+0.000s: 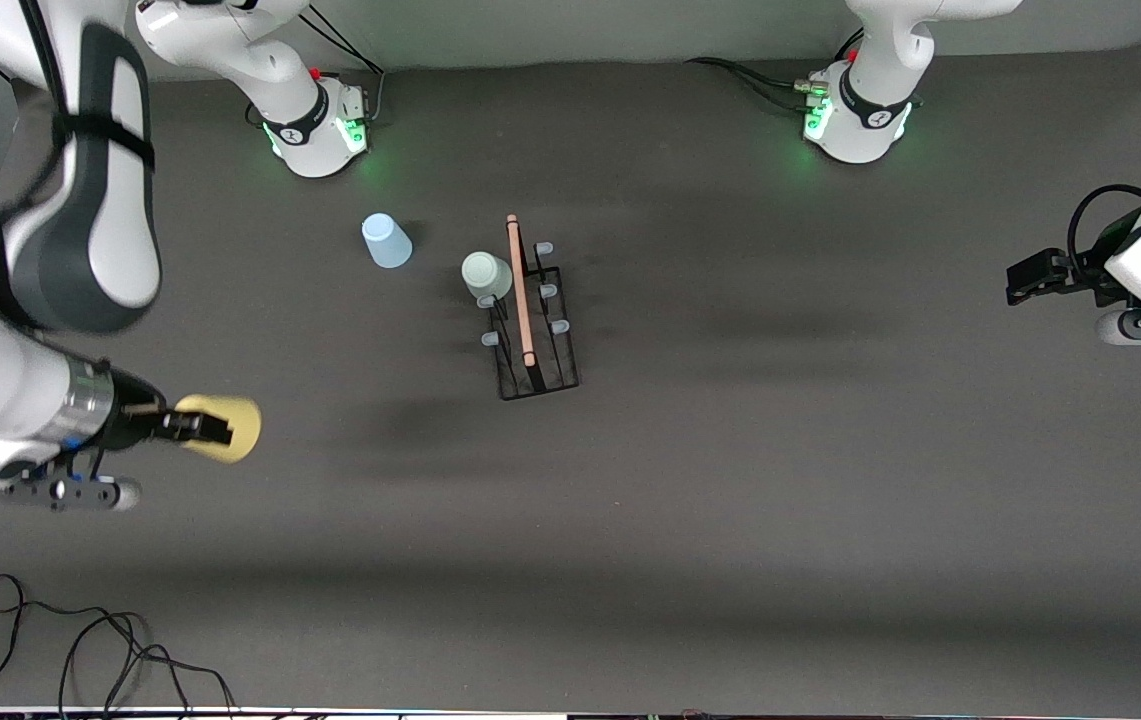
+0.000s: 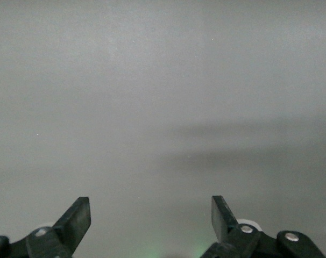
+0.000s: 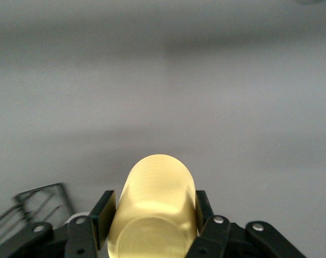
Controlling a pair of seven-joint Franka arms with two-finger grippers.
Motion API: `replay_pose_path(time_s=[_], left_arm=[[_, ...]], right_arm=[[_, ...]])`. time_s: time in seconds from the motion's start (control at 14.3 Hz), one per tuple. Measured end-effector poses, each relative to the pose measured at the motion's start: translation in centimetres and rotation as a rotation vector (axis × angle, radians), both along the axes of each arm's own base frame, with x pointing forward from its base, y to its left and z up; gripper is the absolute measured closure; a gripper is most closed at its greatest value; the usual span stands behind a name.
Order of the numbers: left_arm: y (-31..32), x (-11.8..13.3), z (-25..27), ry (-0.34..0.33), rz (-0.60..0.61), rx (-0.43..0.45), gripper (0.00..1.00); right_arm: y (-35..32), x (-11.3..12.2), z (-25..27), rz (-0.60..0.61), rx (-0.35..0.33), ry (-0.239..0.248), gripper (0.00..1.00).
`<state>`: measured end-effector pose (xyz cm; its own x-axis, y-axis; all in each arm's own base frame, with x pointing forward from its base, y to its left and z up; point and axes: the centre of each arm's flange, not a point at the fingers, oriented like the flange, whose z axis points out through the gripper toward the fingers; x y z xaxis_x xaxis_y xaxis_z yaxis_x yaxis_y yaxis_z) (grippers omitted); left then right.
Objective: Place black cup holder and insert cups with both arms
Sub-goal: 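Carry the yellow cup with the right gripper over the cup holder, then lower the yellow cup onto a holder peg and open the right gripper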
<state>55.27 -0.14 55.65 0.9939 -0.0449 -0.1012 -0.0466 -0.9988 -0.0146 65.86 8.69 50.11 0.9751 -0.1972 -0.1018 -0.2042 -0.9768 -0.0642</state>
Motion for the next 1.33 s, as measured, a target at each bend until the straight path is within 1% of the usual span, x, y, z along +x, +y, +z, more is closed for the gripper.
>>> replay_pose_path(time_s=[0.14,0.28,0.42,0.49,0.63,0.7,0.91,1.12,1.33], left_arm=[[0.0,0.0,0.0,0.000,0.001,0.000,0.00],[0.0,0.0,0.0,0.000,0.001,0.000,0.00],[0.0,0.0,0.0,0.000,0.001,0.000,0.00],[0.0,0.0,0.0,0.000,0.000,0.000,0.00],[0.0,0.0,0.0,0.000,0.000,0.000,0.00],[0.0,0.0,0.0,0.000,0.001,0.000,0.00],[0.0,0.0,0.0,0.000,0.001,0.000,0.00],[0.0,0.0,0.0,0.000,0.001,0.000,0.00],[0.0,0.0,0.0,0.000,0.000,0.000,0.00]], right_arm=[[6.1,-2.0,1.3,-0.158,-0.008,0.036,0.35],[13.7,-4.2,1.4,-0.311,-0.035,0.056,0.35],[21.1,-7.0,0.9,-0.455,-0.059,0.054,0.35],[24.3,-8.4,0.4,-0.504,-0.067,0.051,0.35],[27.9,-10.2,-1.2,-0.551,-0.079,0.043,0.35],[28.6,-10.6,-2.3,-0.561,-0.082,0.040,0.35],[27.9,-10.8,-6.9,-0.586,-0.099,0.042,0.35],[27.8,-11.6,-10.3,-0.590,-0.114,0.045,0.35],[28.0,-12.4,-12.7,-0.589,-0.109,0.024,0.35]])
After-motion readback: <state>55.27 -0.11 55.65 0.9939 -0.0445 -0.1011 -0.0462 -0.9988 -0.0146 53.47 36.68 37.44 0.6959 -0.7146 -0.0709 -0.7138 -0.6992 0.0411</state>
